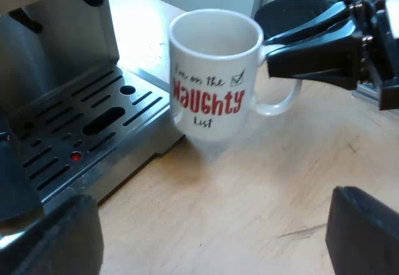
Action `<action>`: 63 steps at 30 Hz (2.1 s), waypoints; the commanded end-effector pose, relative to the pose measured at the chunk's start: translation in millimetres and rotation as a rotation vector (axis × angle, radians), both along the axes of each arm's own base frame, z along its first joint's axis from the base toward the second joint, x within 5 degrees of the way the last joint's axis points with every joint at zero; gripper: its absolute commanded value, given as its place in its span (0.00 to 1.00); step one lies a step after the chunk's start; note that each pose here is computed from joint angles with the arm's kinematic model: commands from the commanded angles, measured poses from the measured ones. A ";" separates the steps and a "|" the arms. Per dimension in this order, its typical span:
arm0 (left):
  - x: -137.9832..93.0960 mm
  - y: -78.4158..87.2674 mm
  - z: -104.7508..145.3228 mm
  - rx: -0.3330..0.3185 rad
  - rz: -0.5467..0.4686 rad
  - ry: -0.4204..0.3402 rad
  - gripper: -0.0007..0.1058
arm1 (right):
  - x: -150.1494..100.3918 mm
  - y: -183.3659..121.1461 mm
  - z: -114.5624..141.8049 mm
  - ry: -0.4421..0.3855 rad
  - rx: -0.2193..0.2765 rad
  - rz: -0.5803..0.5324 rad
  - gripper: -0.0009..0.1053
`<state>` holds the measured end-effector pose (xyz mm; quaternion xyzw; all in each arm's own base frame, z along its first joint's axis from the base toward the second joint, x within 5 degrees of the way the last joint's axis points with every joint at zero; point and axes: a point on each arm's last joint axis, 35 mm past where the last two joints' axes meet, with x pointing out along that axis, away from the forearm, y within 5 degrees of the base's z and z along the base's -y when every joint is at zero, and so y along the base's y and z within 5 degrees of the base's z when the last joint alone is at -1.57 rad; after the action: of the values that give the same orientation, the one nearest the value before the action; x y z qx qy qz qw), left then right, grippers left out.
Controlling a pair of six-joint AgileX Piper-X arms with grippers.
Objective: Place mug into machine
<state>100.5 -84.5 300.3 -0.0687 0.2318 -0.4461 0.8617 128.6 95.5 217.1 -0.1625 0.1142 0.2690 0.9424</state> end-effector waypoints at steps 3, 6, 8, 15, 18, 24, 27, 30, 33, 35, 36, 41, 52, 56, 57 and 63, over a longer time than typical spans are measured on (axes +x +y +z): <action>-0.8 -0.6 5.8 -0.018 -0.012 -0.029 0.75 | 12.1 11.5 16.1 -0.117 0.081 0.042 0.01; -0.8 -0.6 5.8 -0.018 -0.012 -0.029 0.75 | 18.5 17.4 10.7 -0.114 0.079 0.048 0.01; -0.8 -0.6 5.8 -0.018 -0.012 -0.029 0.75 | 21.6 21.3 7.8 -0.115 0.081 0.054 0.01; -0.8 -0.6 5.8 -0.018 -0.012 -0.029 0.75 | 26.7 41.9 -3.1 -0.139 0.076 0.105 0.01; -0.8 -0.6 5.8 -0.018 -0.012 -0.029 0.75 | 29.5 49.2 -5.9 -0.152 0.081 0.096 0.01; -0.8 -0.6 5.8 -0.018 -0.012 -0.029 0.75 | 42.2 63.6 -6.9 -0.148 0.076 0.098 0.01; -0.8 -0.6 5.8 -0.018 -0.012 -0.029 0.75 | 49.5 70.8 -7.1 -0.140 0.070 0.099 0.01; -0.8 -0.6 5.8 -0.018 -0.012 -0.029 0.75 | 55.9 77.1 -11.0 -0.126 0.057 0.099 0.01; -0.8 -0.6 5.8 -0.018 -0.012 -0.029 0.75 | 63.2 84.2 -13.9 -0.121 0.052 0.099 0.01; -0.8 -0.6 5.8 -0.018 -0.012 -0.029 0.75 | 67.0 87.9 -14.2 -0.127 0.058 0.099 0.01; -0.8 -0.6 5.8 -0.018 -0.012 -0.029 0.75 | 69.8 90.6 -14.3 -0.134 0.064 0.099 0.01; -0.8 -0.6 5.8 -0.018 -0.012 -0.029 0.75 | 78.5 99.2 -17.7 -0.140 0.070 0.099 0.01; 2.5 2.0 5.3 0.051 0.080 -0.101 0.75 | 95.5 116.1 -25.8 -0.119 0.053 0.107 0.01; 2.5 2.0 5.3 0.055 0.078 -0.106 0.75 | 100.7 121.2 -27.0 -0.117 0.051 0.107 0.01; 2.8 2.2 5.3 0.059 0.089 -0.108 0.75 | 102.5 123.0 -27.3 -0.117 0.051 0.107 0.01; 4.4 3.7 5.1 0.078 0.146 -0.119 0.75 | 110.2 130.6 -33.0 -0.105 0.043 0.106 0.01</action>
<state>105.1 -80.7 299.7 -0.0238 0.2082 -0.3788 0.9015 236.5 222.2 172.3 -0.1697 0.0833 0.3098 0.9318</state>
